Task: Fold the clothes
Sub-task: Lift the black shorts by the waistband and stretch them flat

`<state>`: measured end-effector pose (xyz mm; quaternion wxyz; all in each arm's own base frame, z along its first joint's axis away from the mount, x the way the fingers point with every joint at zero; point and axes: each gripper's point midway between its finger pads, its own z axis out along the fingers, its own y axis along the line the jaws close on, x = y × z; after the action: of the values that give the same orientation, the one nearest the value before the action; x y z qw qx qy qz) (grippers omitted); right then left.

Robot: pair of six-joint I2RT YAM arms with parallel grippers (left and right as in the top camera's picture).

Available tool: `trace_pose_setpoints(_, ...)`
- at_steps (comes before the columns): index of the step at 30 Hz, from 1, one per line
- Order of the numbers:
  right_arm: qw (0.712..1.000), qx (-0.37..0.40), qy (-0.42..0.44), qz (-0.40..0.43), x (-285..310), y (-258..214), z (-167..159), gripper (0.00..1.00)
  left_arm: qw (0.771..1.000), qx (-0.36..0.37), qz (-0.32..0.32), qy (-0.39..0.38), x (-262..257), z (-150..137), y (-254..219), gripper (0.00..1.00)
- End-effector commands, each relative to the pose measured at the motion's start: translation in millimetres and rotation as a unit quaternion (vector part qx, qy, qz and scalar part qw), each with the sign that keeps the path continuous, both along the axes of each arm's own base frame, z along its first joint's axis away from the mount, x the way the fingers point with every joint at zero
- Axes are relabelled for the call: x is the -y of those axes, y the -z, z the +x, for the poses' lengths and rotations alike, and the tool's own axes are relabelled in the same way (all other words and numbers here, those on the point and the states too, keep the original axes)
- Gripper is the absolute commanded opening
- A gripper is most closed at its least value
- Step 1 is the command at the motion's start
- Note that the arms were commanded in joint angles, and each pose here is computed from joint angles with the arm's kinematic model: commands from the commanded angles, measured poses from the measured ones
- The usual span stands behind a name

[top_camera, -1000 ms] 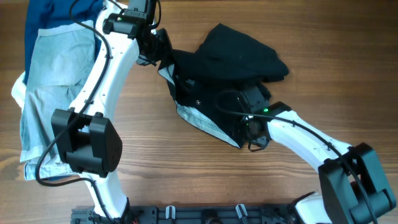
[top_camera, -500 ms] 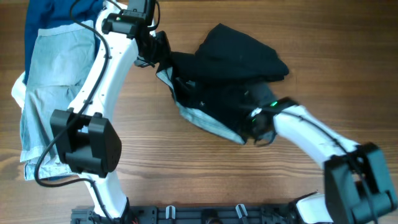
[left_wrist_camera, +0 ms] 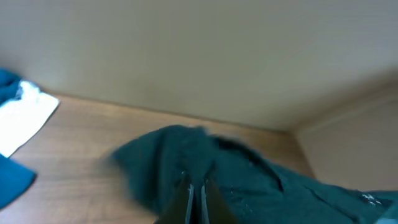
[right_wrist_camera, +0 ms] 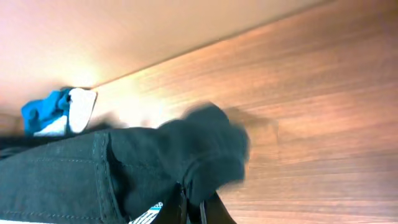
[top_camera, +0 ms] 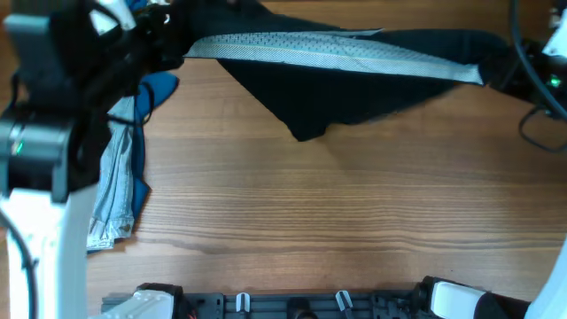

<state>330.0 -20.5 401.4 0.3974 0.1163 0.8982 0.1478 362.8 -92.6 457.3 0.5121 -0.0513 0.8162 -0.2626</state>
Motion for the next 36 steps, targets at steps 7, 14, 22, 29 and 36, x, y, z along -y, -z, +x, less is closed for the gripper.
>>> trace_pose_setpoints(7, 0.997, 0.004, 0.036, -0.062, 29, -12, -12, 0.04, 0.999, 0.025, 0.019, -0.014, 0, -8, -12, 0.04)
trace_pose_setpoints(14, 0.997, 0.01, 0.028, -0.068, 40, -1, 31, 0.04, 0.998, 0.0, 0.04, -0.047, -6, 37, 16, 0.04)
trace_pose_setpoints(22, 0.996, 0.052, 0.02, -0.07, 37, -19, 38, 0.04, 0.998, 0.029, 0.034, -0.051, -4, 59, 9, 0.04)
trace_pose_setpoints(29, 0.992, 0.088, 0.032, -0.088, 16, -58, -48, 0.04, 0.996, 0.084, 0.02, -0.031, -5, -34, -47, 0.04)
trace_pose_setpoints(36, 0.98, 0.126, 0.084, -0.126, 2, -78, -161, 0.04, 0.992, 0.125, 0.016, -0.001, -12, -138, -72, 0.04)
